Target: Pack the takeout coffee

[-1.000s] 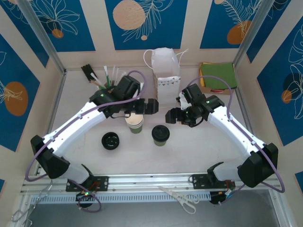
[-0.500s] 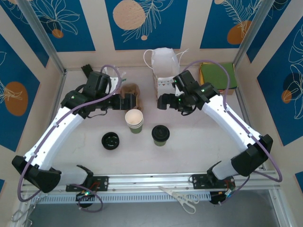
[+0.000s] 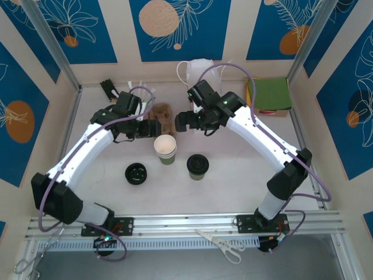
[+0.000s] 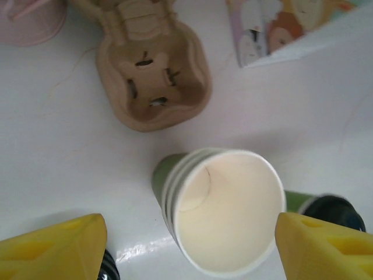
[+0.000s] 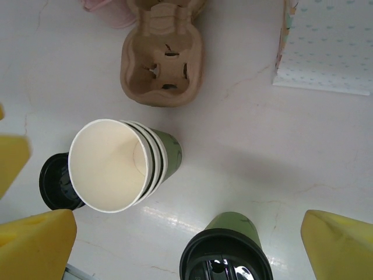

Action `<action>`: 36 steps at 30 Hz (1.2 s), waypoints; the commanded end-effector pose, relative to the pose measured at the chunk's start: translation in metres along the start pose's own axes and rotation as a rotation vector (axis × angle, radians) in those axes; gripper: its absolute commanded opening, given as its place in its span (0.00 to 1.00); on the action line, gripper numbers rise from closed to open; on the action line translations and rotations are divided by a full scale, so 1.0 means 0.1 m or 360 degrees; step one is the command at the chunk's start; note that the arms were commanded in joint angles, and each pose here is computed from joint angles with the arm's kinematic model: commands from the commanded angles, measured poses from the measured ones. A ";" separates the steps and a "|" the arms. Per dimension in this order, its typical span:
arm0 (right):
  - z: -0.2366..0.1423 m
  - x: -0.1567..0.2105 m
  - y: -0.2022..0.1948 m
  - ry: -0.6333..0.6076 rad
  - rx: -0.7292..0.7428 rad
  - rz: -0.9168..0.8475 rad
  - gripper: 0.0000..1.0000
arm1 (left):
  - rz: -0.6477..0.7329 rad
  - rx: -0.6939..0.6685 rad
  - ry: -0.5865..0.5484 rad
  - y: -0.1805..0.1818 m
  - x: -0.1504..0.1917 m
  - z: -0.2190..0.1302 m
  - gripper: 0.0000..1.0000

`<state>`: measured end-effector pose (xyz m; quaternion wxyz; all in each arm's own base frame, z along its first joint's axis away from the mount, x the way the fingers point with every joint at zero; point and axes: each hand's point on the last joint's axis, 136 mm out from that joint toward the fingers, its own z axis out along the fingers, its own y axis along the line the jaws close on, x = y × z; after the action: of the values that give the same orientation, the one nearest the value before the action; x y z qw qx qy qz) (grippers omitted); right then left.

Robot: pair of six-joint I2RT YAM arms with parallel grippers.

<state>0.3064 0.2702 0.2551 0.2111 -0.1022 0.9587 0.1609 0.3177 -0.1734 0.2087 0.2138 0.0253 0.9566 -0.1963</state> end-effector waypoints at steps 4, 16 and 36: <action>-0.15 -0.08 -0.08 -0.0039 0.0036 -0.0069 0.99 | -0.0134 -0.0092 0.0002 0.28 -0.15 0.43 0.74; -0.30 -0.17 -0.31 -0.0098 0.0052 -0.0026 0.99 | -0.0122 -0.0181 0.0116 0.52 -0.26 1.18 0.73; -0.47 -0.72 -0.93 -0.0308 0.0166 0.0173 0.84 | -0.0084 0.0145 0.0248 0.11 -0.31 1.62 0.67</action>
<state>0.3596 0.1825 0.2786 0.2605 -0.0309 0.9573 0.1218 0.4075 -0.2137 0.0766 0.1310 0.0076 0.9659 -0.2231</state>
